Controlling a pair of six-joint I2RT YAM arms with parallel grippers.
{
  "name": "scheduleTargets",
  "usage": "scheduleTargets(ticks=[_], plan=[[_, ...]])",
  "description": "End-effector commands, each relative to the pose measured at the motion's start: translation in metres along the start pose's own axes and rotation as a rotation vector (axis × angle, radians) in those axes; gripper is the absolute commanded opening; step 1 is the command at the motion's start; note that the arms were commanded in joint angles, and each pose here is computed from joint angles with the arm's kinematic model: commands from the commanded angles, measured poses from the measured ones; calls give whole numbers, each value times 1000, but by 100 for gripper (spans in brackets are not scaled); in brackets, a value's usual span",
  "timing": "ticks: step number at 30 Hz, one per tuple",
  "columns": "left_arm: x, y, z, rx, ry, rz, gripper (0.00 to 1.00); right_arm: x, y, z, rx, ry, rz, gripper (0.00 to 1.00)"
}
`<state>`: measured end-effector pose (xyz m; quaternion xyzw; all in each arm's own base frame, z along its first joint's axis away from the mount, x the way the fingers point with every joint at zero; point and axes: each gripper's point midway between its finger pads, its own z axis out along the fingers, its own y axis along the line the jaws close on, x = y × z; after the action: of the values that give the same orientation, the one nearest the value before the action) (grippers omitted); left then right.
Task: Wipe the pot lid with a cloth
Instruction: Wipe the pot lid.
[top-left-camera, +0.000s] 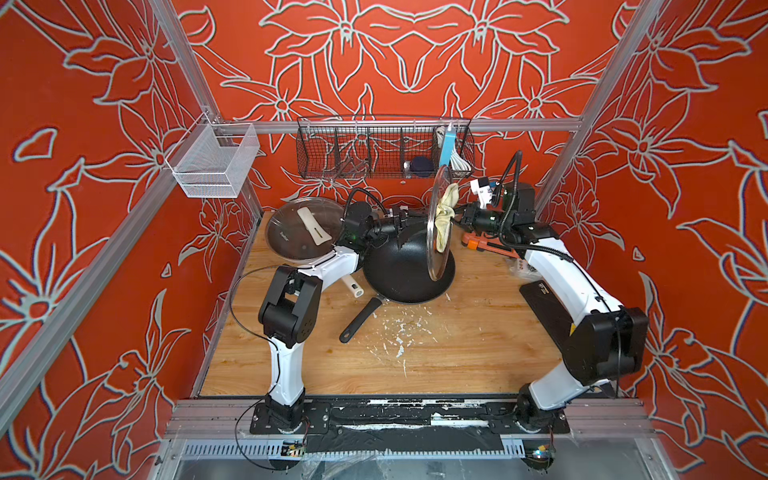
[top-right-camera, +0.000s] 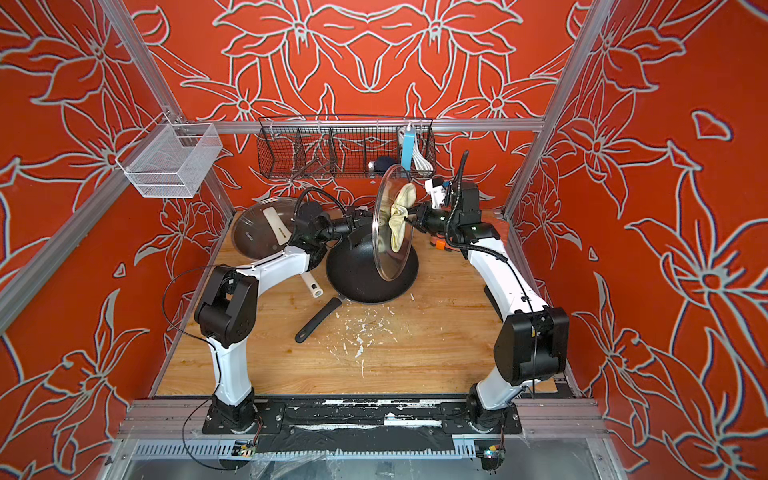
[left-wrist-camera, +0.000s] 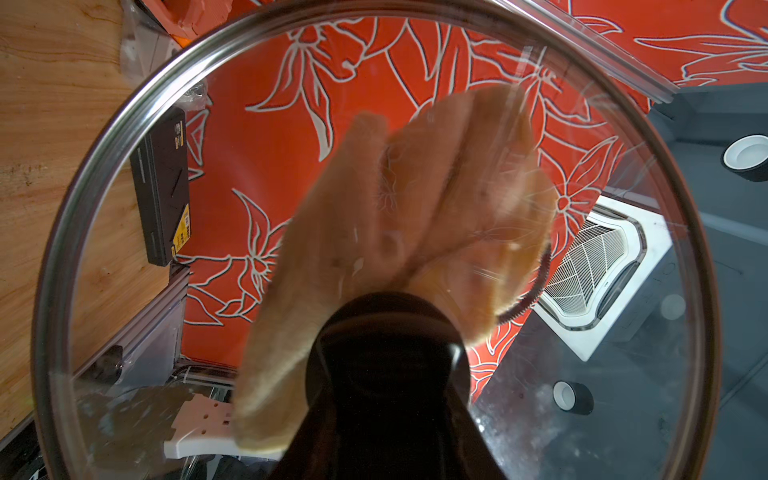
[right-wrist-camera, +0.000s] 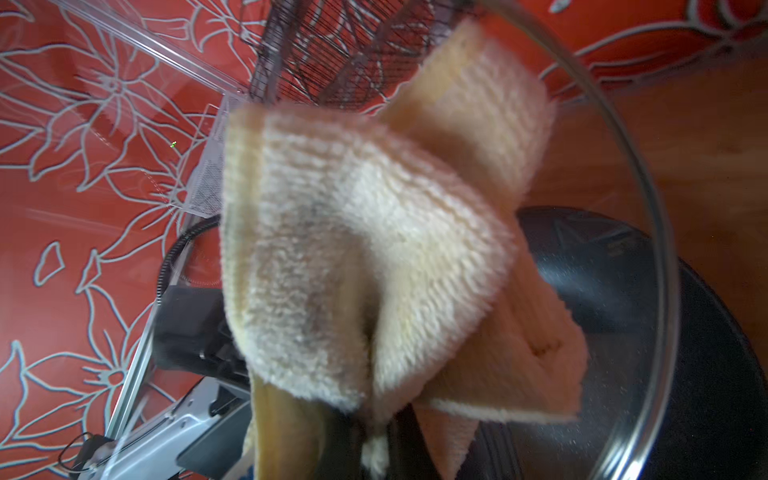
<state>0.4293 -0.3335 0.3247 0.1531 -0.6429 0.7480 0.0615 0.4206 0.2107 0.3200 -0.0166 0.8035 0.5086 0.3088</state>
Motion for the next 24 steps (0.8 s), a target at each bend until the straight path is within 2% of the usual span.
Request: scheduleTargets(ticks=[1, 7, 10, 15, 20, 24], plan=[[54, -73, -1, 125, 88, 242, 0, -17, 18, -6, -37, -50, -56, 0], [50, -64, -1, 115, 85, 226, 0, -51, 79, -20, -159, -93, -137, 0], [50, -65, -1, 114, 85, 225, 0, -61, 93, -24, -181, -114, -155, 0], [51, -65, -1, 109, 88, 230, 0, -52, 55, -13, -96, -100, -107, 0], [54, -67, -1, 112, 92, 240, 0, -27, 6, -4, -4, -74, -52, 0], [55, -69, -1, 115, 95, 245, 0, -10, -15, -3, 33, -45, -26, 0]])
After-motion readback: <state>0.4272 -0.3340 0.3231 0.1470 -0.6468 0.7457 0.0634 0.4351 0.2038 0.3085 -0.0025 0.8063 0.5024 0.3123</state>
